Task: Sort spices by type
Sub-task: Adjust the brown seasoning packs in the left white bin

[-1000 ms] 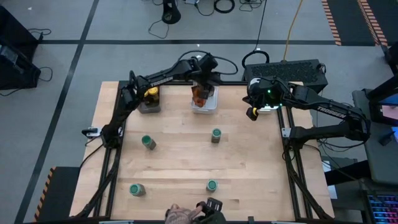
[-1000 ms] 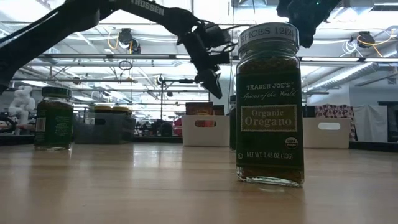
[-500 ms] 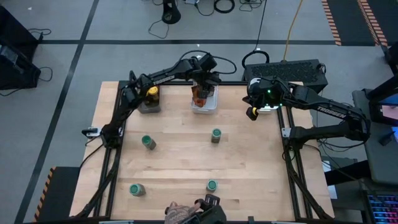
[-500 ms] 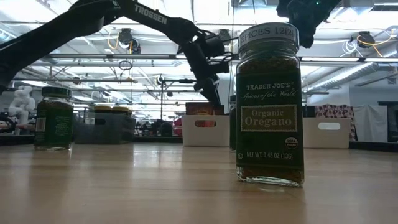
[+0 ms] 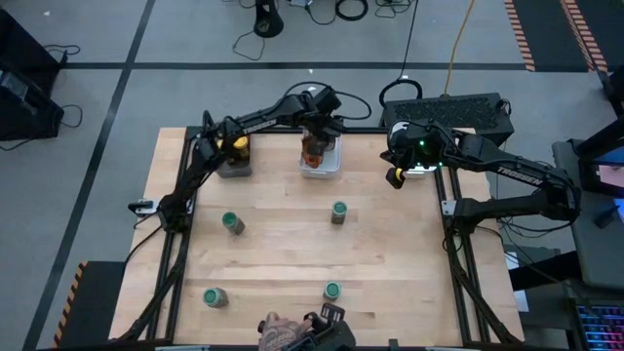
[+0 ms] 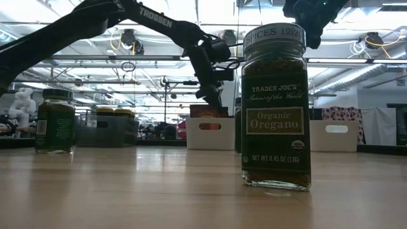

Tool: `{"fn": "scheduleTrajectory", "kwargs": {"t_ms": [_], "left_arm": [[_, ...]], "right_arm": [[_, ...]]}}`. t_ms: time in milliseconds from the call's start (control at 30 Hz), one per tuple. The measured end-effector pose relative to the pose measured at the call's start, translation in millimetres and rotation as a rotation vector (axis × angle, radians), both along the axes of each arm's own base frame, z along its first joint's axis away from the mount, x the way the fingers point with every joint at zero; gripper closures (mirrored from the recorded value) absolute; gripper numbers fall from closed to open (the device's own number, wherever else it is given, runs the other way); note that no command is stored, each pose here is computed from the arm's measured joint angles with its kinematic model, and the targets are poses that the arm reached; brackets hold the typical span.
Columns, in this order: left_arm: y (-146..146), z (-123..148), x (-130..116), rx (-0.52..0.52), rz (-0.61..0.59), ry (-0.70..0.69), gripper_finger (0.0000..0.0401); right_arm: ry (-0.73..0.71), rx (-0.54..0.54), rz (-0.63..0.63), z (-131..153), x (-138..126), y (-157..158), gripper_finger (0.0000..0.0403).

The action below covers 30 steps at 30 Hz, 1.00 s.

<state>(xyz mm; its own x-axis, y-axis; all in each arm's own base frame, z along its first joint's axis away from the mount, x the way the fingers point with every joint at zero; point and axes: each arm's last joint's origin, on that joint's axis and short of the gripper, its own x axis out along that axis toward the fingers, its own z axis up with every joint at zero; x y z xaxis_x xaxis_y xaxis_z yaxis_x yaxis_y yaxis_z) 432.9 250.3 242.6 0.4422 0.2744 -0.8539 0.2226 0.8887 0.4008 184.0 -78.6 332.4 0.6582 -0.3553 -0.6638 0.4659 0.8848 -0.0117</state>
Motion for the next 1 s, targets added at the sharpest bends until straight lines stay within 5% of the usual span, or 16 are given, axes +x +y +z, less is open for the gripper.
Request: {"fn": "scheduleTrajectory", "kwargs": {"t_ms": [100,600,800,1000], "left_arm": [[0,0,0,0.008,0.005,0.004,0.0392],[-5,34,10,0.082,-0.022,-0.12,0.0399],[-32,78,9,0.129,-0.138,-0.169,0.04],[-68,104,-2,0.232,-0.342,-0.069,0.04]], "right_arm": [[0.0,0.0,0.0,0,0,0,0.0403],[-0.006,0.01,-0.01,0,0,0,0.0403],[-0.007,0.009,-0.01,0,0,0,0.0403],[-0.033,0.001,-0.014,2,2,-1,0.0403]]}}
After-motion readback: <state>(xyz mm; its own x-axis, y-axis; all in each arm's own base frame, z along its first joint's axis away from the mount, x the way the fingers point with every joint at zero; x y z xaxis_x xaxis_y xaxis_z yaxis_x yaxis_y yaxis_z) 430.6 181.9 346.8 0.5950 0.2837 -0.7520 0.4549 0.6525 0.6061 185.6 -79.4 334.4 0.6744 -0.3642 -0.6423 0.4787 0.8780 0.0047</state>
